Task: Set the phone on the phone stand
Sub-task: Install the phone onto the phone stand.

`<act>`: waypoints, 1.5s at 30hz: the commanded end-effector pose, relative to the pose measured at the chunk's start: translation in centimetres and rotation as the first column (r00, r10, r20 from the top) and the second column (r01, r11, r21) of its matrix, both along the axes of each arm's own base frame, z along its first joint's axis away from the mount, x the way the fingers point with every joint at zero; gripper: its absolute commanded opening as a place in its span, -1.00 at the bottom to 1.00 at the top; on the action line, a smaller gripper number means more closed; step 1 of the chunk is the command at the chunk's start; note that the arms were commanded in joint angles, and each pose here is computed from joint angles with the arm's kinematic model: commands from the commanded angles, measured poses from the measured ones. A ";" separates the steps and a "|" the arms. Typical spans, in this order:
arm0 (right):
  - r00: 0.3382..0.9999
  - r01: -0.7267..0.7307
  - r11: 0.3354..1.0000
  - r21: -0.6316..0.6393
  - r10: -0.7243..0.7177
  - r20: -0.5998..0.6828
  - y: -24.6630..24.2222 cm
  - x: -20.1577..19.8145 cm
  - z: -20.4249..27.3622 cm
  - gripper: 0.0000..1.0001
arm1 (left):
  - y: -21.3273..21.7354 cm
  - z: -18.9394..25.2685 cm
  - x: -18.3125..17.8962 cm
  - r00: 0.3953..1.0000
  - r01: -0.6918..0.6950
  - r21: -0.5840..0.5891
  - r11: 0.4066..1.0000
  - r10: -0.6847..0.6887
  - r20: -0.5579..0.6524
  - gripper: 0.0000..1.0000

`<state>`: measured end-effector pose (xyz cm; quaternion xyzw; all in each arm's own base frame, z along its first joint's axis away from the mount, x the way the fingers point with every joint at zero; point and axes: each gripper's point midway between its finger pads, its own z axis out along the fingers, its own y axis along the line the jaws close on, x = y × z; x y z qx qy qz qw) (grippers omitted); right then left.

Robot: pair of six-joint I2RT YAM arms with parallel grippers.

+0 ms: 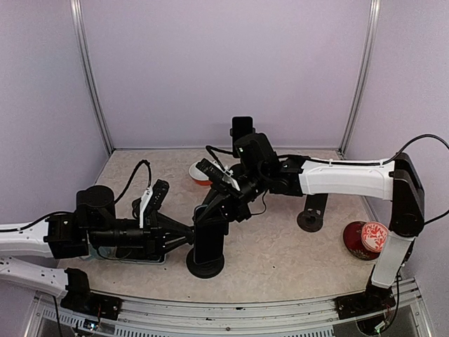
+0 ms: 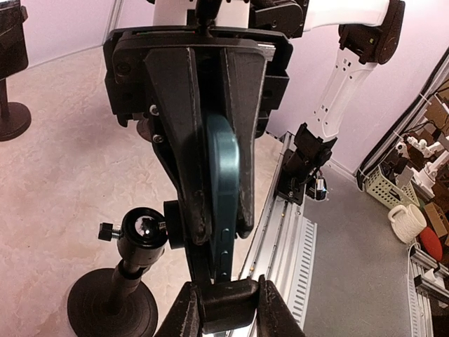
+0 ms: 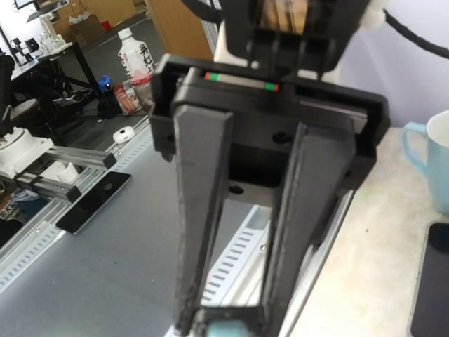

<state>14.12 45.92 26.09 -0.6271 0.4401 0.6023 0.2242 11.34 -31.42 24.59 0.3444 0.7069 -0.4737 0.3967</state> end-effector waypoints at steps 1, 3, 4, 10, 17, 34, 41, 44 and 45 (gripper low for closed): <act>0.981 0.178 0.954 -0.243 -0.190 -0.027 -0.9 3.7 -5.6 -1.00 | -1.2 3.5 -3.1 0.985 0.175 -0.136 0.975 -0.174 0.018 -1.00; 0.986 0.155 0.963 -0.220 -0.165 -0.024 -0.7 2.9 -4.7 -1.00 | -1.5 3.5 -3.0 0.984 0.176 -0.139 0.974 -0.175 0.021 -1.00; 0.987 0.147 0.965 -0.215 -0.156 -0.025 -0.6 2.5 -4.5 -1.00 | -1.5 3.6 -2.9 0.985 0.174 -0.141 0.975 -0.172 0.025 -1.00; 0.992 0.122 0.975 -0.185 -0.128 -0.021 -0.4 1.3 -3.6 -1.00 | -1.6 3.6 -2.5 0.988 0.154 -0.139 0.978 -0.152 0.028 -0.73; 0.992 0.125 0.979 -0.164 -0.129 -0.014 -0.4 0.9 -2.8 -1.00 | -1.0 4.0 -2.5 0.990 0.141 -0.154 0.978 -0.138 0.028 -0.07; 0.960 0.279 0.953 -0.117 -0.274 0.053 0.2 2.2 0.4 -1.00 | 2.7 5.8 -1.9 0.999 0.011 -0.237 0.971 -0.002 0.040 0.98; 0.918 0.396 0.903 -0.167 -0.386 0.093 0.4 4.4 -0.3 -1.00 | 3.0 5.1 -1.6 0.999 -0.012 -0.233 0.972 0.019 0.030 0.98; 0.904 0.426 0.891 -0.154 -0.417 0.091 0.0 5.2 0.2 -1.00 | 3.2 5.1 -1.7 0.999 -0.013 -0.238 0.971 0.021 0.033 0.98; 0.900 0.436 0.887 -0.152 -0.427 0.089 -0.2 5.6 0.3 -1.00 | 3.2 5.2 -1.7 0.999 -0.013 -0.239 0.971 0.022 0.033 0.98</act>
